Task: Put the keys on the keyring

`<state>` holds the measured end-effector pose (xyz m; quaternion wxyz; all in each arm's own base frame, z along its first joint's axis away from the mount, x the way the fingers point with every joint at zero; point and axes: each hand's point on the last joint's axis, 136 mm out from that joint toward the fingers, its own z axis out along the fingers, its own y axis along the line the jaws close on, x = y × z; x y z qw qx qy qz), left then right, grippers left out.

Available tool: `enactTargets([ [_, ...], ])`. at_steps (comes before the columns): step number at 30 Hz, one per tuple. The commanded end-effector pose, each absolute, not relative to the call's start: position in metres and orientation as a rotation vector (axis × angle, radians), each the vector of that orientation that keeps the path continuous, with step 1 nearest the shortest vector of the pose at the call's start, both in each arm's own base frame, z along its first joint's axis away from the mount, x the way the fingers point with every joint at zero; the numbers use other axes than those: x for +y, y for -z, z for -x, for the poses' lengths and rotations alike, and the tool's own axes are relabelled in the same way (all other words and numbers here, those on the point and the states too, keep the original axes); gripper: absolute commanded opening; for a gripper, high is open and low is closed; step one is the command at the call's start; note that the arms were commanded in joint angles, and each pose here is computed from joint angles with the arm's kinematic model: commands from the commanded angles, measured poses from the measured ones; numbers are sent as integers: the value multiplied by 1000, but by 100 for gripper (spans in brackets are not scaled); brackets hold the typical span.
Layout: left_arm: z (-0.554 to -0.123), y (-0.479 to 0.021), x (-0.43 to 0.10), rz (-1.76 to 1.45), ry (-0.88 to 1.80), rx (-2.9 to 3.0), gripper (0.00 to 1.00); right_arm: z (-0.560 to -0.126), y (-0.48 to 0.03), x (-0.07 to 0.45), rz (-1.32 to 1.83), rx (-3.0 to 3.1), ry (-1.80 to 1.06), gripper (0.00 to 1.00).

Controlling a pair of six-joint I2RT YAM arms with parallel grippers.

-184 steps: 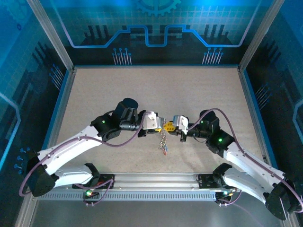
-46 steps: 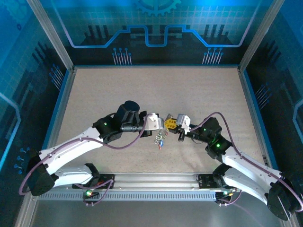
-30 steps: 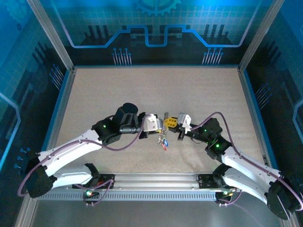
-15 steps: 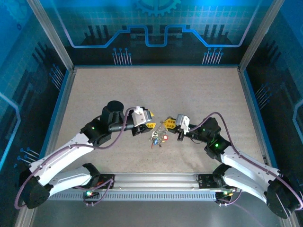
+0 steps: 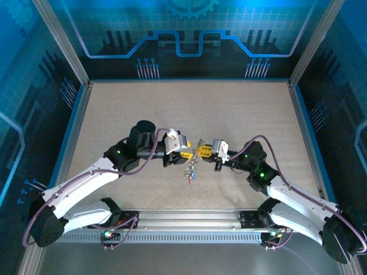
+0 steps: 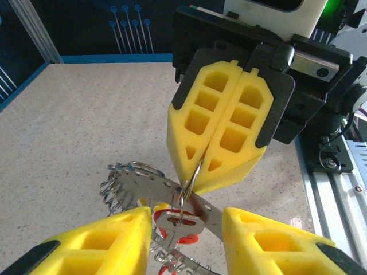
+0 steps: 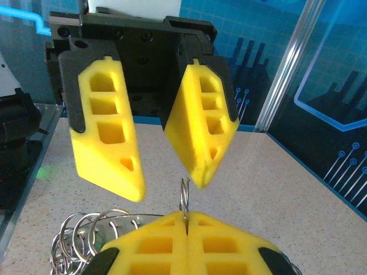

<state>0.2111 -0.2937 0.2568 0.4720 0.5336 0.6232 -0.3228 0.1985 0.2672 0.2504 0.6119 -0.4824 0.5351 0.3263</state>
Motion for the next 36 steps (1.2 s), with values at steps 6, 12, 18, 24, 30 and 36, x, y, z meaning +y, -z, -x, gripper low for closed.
enactTargets([
  [6, -210, -278, -301, -1305, 844, 1449, 28, -192, -281, 273, 1133, 1120, -764, 0],
  [12, -209, -275, -301, -1323, 835, 1455, 19, -191, -282, 274, 1137, 1112, -769, 0],
  [18, -208, -270, -301, -1332, 838, 1466, 18, -190, -281, 274, 1144, 1109, -771, 0],
  [24, -207, -270, -300, -1361, 822, 1465, 12, -190, -282, 275, 1151, 1110, -767, 0],
  [30, -206, -274, -293, -1422, 748, 1479, 0, -192, -273, 275, 1204, 1163, -738, 5],
  [36, -212, -266, -282, -1550, 525, 1539, 0, -195, -269, 277, 1241, 1256, -743, 26],
])
